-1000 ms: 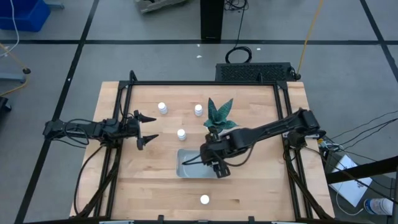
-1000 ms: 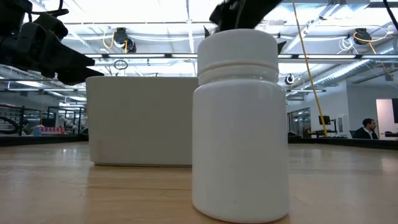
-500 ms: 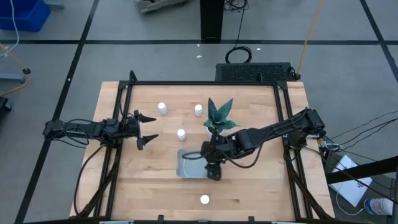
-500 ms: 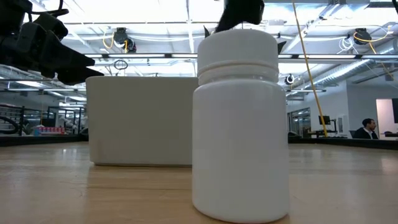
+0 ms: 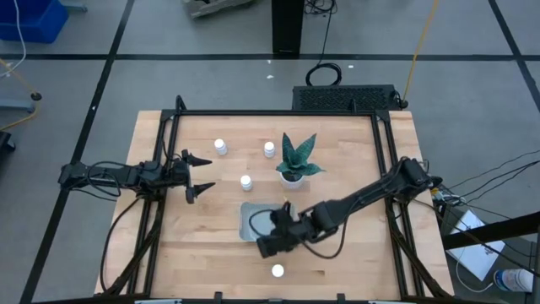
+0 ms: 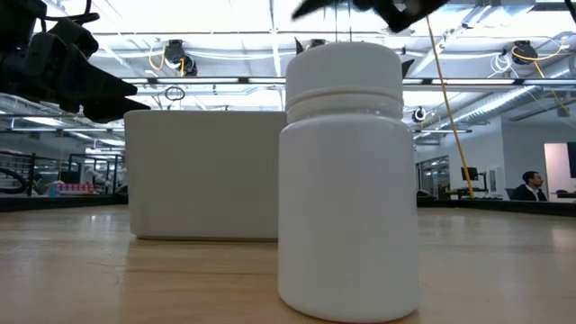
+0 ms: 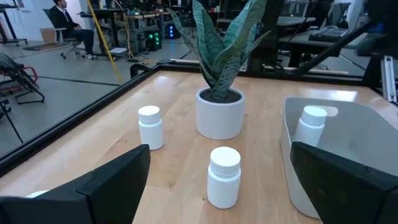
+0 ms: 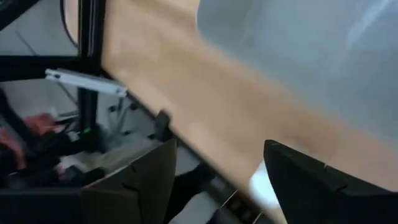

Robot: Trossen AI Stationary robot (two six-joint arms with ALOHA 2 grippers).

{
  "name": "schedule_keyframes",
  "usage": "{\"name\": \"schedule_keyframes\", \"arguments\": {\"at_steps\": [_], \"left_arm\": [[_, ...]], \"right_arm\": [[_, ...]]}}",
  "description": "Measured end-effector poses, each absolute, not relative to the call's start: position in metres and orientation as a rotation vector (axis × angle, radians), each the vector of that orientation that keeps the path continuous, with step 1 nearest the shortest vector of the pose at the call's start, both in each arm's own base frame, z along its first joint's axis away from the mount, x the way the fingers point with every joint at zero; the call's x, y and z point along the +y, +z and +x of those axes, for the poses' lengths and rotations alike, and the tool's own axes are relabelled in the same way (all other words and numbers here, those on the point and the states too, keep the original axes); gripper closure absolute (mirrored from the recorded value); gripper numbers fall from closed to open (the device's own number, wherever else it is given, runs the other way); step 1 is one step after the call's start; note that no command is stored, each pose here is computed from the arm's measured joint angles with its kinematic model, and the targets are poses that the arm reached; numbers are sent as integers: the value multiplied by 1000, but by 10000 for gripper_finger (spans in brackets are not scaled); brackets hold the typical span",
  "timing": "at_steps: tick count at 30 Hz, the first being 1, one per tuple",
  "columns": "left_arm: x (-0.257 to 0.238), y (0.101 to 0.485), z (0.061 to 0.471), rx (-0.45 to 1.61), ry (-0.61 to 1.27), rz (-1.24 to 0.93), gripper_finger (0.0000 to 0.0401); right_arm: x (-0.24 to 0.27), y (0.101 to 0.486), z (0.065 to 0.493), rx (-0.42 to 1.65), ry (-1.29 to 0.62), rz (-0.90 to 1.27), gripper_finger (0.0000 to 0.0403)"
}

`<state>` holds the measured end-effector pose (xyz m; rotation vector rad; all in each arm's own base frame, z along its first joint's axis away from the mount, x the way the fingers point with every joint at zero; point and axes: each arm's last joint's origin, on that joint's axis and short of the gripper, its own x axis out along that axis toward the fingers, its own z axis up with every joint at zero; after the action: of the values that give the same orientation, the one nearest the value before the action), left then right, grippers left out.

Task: Pick and place pill bottles into a basket
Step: Put the white pill bottle into the white bin

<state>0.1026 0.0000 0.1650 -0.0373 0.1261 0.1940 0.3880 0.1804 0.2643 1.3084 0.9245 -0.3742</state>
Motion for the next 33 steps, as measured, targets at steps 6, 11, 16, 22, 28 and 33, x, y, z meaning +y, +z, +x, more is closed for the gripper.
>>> {"name": "schedule_keyframes", "arguments": {"at_steps": [6,11,16,22,28,33], "left_arm": [[0,165,103,127,198,-37,6],[0,165,103,126,194,-37,6],[0,165,103,127,194,-37,6],[0,165,103,126,193,-38,6],[0,165,103,126,191,-38,6],[0,165,103,131,192,-37,6]], "right_arm": [[214,271,389,959,-342,1443,176],[230,291,384,976,-279,1503,177],[237,334,385,872,-191,1565,187],[242,371,409,655,-143,1634,207],[253,341,449,623,-72,1786,214],[254,302,449,898,-226,1729,216]]}}
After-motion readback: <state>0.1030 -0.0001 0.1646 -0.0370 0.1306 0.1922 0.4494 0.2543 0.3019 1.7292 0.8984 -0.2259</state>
